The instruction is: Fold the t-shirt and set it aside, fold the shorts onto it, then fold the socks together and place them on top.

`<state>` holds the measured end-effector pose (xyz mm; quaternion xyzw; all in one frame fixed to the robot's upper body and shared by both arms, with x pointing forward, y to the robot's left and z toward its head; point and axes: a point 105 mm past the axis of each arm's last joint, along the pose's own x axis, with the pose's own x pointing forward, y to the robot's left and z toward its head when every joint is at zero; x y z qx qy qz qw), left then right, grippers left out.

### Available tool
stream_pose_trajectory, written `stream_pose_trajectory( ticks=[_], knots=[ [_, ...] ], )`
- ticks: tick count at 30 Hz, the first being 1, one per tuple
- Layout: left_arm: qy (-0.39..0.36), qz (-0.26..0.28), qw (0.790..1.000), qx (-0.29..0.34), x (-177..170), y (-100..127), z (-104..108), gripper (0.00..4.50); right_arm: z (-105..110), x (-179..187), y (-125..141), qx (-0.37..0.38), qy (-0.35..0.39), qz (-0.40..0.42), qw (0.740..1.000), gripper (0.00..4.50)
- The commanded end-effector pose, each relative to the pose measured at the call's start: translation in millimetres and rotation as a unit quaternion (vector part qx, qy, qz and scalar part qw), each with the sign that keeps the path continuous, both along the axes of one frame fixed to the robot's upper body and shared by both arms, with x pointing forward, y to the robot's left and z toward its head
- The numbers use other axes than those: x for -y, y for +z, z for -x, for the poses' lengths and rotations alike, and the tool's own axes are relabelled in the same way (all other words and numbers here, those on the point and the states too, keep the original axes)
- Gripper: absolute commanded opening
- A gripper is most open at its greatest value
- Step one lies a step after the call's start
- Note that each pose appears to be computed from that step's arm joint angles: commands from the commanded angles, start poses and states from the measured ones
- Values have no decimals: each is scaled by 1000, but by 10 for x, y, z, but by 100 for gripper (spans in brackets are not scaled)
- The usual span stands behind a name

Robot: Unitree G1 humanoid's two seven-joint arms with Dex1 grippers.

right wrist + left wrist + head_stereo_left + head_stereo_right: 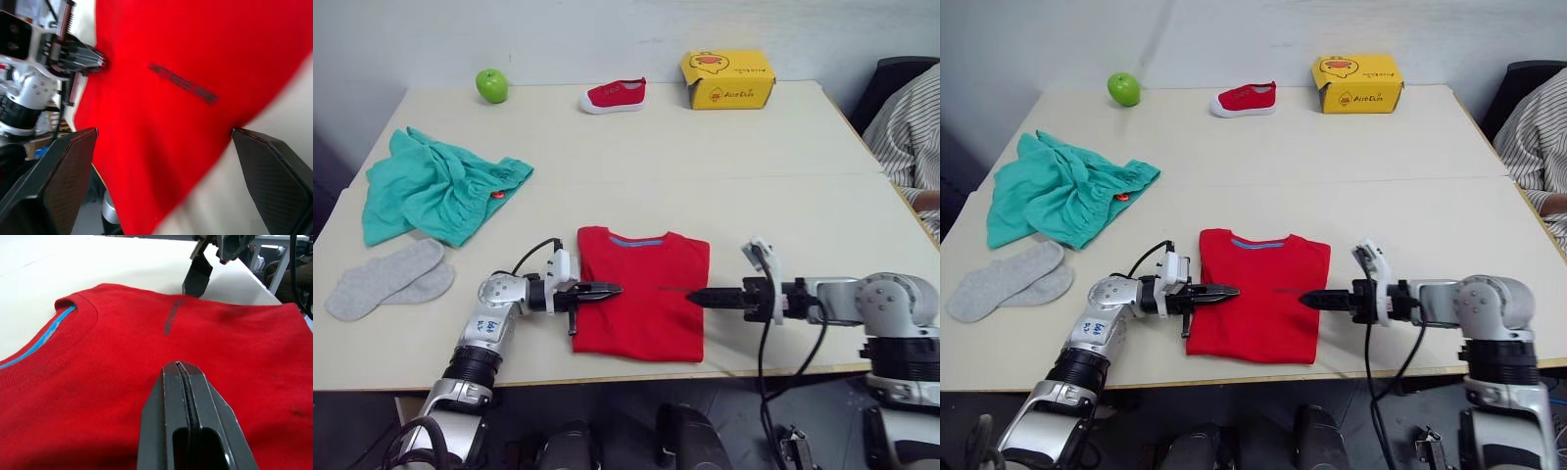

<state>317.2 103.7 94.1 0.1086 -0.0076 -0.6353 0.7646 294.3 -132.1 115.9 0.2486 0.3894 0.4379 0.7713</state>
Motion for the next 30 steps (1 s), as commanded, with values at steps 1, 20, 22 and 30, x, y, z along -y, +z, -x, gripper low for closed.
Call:
stream_pose_trajectory(
  ticks=[1, 20, 22, 30],
  knots=[
    [-2, -7, 1000, 18, -13, 54, -21, 0, 50, -148, -180, -34, 19, 9, 999, 428],
    [13, 14, 1000, -3, -240, 282, 157, 84, 44, -8, 3, 23, -4, 15, 1000, 0],
    [10, 7, 1000, 2, -271, 328, 219, 153, 37, 108, 29, 21, -17, 23, 999, 0],
    [25, 20, 999, 1, -543, 591, 541, 418, 9, 1134, 131, 13, -149, 96, 984, 0]
  ],
)
